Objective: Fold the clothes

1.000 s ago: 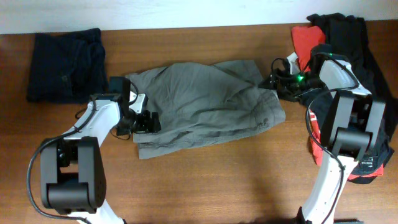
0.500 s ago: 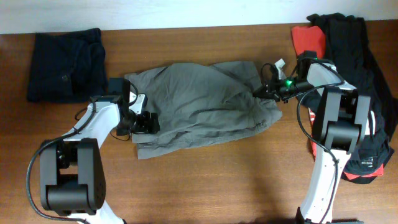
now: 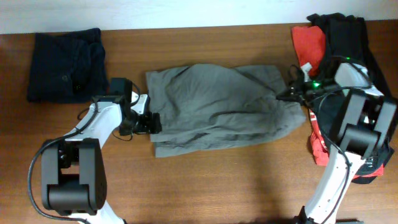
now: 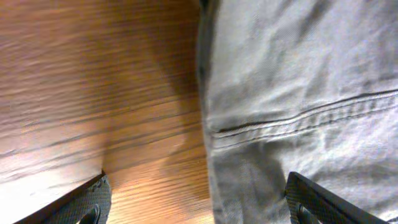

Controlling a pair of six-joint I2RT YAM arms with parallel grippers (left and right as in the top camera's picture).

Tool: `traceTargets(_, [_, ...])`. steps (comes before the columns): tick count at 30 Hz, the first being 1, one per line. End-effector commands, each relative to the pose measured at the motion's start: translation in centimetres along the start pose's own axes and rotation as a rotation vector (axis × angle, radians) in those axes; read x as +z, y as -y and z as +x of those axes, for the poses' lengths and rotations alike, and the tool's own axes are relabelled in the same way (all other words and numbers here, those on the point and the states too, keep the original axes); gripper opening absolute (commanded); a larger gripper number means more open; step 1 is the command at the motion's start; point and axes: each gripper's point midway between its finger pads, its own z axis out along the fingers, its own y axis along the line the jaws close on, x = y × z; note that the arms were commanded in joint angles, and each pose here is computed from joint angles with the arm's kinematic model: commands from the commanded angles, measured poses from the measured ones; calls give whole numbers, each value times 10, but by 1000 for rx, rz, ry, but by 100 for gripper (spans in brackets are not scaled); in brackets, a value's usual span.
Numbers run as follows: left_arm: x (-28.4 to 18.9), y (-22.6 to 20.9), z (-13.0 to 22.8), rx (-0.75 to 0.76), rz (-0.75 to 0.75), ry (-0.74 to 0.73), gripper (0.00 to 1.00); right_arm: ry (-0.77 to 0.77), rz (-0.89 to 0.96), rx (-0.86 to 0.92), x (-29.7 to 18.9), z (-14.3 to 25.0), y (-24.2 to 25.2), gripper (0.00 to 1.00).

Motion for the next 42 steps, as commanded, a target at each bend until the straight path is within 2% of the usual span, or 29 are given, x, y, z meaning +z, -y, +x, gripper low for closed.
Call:
traceTargets(1, [23, 21, 22, 26, 66, -74, 89, 56, 22, -162, -25, -5, -48, 4])
traceTargets(13, [26, 33, 15, 49, 71, -46, 89, 10, 25, -429, -2, 29, -160, 4])
traceTargets(17, [26, 33, 15, 50, 71, -46, 89, -39, 13, -526, 23, 48, -194, 4])
traceTargets(28, [26, 33, 15, 50, 71, -46, 89, -104, 10, -630, 104, 81, -259, 4])
traceTargets(36, [26, 33, 15, 50, 71, -46, 89, -33, -8, -728, 154, 93, -313, 4])
traceTargets(42, [26, 33, 15, 50, 71, -46, 89, 25, 55, -803, 180, 100, -329, 4])
